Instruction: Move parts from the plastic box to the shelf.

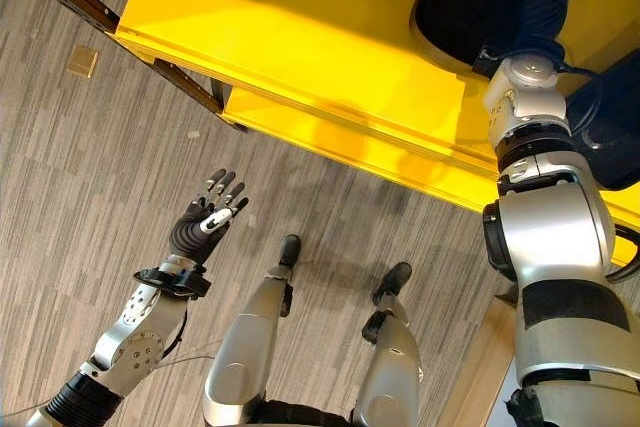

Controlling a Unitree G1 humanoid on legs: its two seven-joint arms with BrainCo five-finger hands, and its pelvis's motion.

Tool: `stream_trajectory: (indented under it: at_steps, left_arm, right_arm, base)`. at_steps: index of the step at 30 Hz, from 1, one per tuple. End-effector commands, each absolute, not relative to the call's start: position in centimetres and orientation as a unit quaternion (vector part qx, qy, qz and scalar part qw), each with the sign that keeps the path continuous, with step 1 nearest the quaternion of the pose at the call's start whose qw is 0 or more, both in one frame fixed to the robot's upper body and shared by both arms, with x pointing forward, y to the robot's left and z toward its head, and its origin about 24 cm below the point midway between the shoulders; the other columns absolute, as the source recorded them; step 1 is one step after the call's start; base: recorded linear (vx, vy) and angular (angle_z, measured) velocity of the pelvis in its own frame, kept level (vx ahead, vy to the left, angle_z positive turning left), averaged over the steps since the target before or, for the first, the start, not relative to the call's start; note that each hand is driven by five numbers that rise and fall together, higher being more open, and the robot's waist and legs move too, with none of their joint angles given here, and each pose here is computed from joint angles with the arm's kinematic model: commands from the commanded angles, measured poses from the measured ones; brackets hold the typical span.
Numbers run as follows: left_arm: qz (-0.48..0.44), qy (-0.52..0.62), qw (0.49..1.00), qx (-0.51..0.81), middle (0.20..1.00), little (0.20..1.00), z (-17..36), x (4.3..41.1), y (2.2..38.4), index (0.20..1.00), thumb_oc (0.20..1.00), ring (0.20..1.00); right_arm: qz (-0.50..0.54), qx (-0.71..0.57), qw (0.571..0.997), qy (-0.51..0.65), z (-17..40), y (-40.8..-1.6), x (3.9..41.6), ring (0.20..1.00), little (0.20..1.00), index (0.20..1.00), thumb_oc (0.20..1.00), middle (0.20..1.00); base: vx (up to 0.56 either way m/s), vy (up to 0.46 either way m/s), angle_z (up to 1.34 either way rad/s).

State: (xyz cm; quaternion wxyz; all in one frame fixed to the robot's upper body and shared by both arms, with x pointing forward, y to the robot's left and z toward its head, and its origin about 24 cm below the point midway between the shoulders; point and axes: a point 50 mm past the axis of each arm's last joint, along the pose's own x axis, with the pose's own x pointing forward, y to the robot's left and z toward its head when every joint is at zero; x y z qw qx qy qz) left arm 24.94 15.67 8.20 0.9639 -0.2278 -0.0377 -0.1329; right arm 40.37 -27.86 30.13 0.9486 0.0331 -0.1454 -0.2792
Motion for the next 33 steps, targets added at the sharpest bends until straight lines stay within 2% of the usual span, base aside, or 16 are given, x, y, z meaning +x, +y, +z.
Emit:
stream_trajectory:
  at_steps: [1,8,9,10,33]
  left_arm:
    - [-0.162,-0.079,0.954,-0.240,1.000,1.000,10.1,24.1,15.1,1.000,1.000,1.000]
    - [-0.164,-0.080,0.953,-0.241,1.000,1.000,10.1,24.1,15.0,1.000,1.000,1.000]
    - [-0.162,-0.081,0.954,-0.241,1.000,1.000,10.2,24.1,15.1,1.000,1.000,1.000]
    - [-0.162,-0.080,0.954,-0.240,1.000,1.000,10.1,24.1,15.1,1.000,1.000,1.000]
    - [-0.162,-0.085,0.954,-0.236,1.000,1.000,10.3,24.3,15.4,1.000,1.000,1.000]
  right_arm:
    - [-0.287,0.038,0.934,-0.209,34.1,-28.6,39.2,0.200,0.200,0.200,0.200,0.200]
    - [-0.284,0.037,0.935,-0.209,34.2,-28.4,39.3,0.200,0.200,0.200,0.200,0.200]
    - [-0.283,0.032,0.936,-0.206,34.1,-28.3,39.4,0.658,0.658,0.658,0.658,0.658]
    - [-0.283,0.029,0.937,-0.204,34.1,-28.2,39.4,1.000,1.000,1.000,1.000,1.000]
    - [-0.264,0.005,0.943,-0.204,33.4,-26.9,39.9,1.000,1.000,1.000,1.000,1.000]
  base:
    - [0.00,0.000,0.00]
    - [0.00,0.000,0.00]
    - [0.00,0.000,0.00]
    - [0.00,0.000,0.00]
    - [0.00,0.000,0.00]
